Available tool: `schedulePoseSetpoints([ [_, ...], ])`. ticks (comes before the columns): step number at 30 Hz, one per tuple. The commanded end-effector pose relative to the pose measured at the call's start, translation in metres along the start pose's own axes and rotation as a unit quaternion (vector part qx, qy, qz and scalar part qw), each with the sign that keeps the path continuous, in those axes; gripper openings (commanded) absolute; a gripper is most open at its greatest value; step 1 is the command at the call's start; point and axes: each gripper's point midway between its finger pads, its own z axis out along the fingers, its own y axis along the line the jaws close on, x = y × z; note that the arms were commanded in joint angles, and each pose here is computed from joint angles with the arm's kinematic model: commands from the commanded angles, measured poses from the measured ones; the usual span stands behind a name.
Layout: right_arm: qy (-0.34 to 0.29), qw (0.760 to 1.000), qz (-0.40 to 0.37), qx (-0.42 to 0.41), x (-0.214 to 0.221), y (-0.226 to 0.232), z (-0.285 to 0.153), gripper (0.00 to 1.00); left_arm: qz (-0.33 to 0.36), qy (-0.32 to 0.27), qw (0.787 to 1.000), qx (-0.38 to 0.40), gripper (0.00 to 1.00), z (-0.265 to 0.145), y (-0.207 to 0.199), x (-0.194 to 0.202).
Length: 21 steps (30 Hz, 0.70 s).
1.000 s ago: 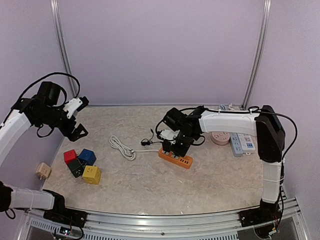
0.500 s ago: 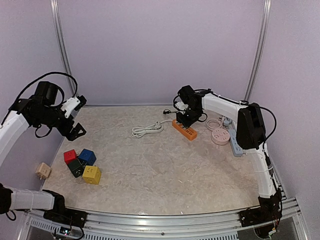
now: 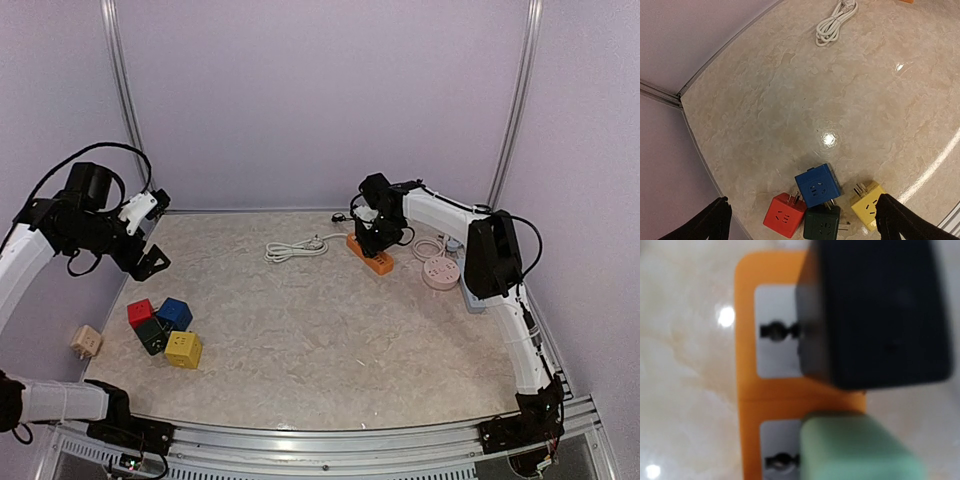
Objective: Insert the plug
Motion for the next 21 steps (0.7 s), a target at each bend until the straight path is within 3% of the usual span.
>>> schedulePoseSetpoints([
  [1,0.032,0.999,-0.004,-0.025,0.020,0.008,0.010,0.59,-0.003,-0.006,1.000,-0.003,0.99,-0.010,0.000,-0.001],
  [5,0.022,0.999,-0.007,-0.030,0.014,0.008,0.002,0.60,-0.001,-0.004,1.000,-0.001,0.99,-0.010,-0.001,0.002],
  [8,0.003,1.000,-0.006,-0.030,0.005,0.007,-0.011,0.67,0.001,-0.004,1.000,-0.001,0.99,-0.010,-0.002,0.002],
  [12,-0.047,0.999,-0.002,-0.017,-0.019,-0.001,-0.041,0.98,0.003,-0.003,1.000,0.000,0.99,-0.010,-0.002,0.003],
  [17,-0.102,0.995,-0.008,-0.003,-0.045,-0.010,-0.072,0.95,0.003,-0.002,1.000,0.003,0.99,-0.008,-0.003,0.004],
  [21,-0.105,0.994,-0.013,-0.012,-0.046,-0.006,-0.068,0.79,0.004,0.000,1.000,0.004,0.99,-0.006,-0.003,0.005],
])
